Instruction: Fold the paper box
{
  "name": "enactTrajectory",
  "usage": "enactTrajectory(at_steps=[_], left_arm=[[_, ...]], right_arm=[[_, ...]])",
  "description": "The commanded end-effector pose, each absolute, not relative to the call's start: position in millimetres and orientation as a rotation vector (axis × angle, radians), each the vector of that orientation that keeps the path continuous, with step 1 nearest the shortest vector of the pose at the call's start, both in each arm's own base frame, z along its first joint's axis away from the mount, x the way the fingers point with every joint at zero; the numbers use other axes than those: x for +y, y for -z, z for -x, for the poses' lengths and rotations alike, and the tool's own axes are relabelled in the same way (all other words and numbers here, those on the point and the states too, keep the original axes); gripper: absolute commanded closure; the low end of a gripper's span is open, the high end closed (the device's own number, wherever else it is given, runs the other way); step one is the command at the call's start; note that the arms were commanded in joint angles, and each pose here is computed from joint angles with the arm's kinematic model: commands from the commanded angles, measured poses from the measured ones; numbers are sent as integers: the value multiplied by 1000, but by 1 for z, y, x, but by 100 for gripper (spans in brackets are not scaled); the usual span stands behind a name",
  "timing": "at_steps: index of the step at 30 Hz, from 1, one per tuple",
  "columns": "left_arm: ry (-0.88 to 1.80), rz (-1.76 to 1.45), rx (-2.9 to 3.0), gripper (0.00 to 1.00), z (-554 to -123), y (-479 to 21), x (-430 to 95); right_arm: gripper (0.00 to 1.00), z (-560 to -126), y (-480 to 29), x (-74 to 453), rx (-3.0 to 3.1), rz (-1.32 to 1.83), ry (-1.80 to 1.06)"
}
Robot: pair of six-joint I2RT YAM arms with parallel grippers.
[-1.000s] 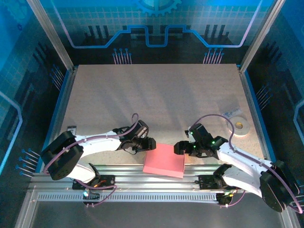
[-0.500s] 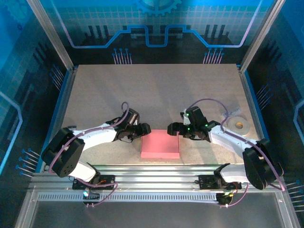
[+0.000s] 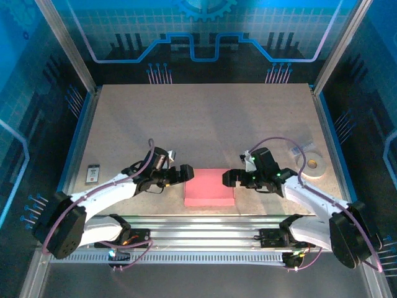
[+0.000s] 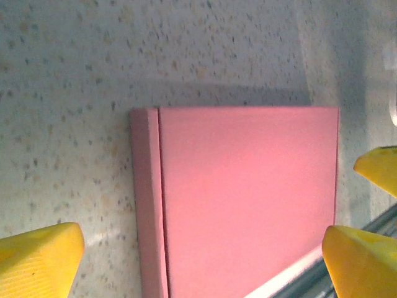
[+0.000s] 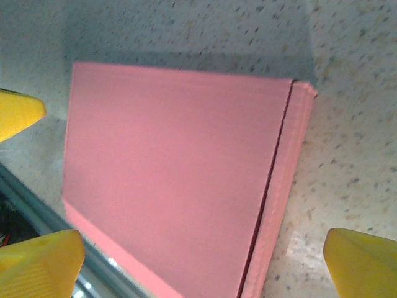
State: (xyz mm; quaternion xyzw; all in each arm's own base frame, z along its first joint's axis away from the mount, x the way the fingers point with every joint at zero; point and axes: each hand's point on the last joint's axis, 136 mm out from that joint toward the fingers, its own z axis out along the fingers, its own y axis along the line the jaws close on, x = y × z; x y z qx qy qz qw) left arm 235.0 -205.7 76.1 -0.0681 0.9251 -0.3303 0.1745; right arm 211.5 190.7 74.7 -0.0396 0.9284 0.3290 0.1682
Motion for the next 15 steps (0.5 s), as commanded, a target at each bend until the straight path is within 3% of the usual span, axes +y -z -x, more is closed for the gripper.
enactTrajectory(at_steps=[1,15], left_arm=[[1042,99,2667,1,-210,-75,-214],[1044,48,2730,1,-196,-65,-234]], right_arm=[[0,-192,-75,200,2654,192,-1057],[0,-179,-59,202,2726,228,-934]])
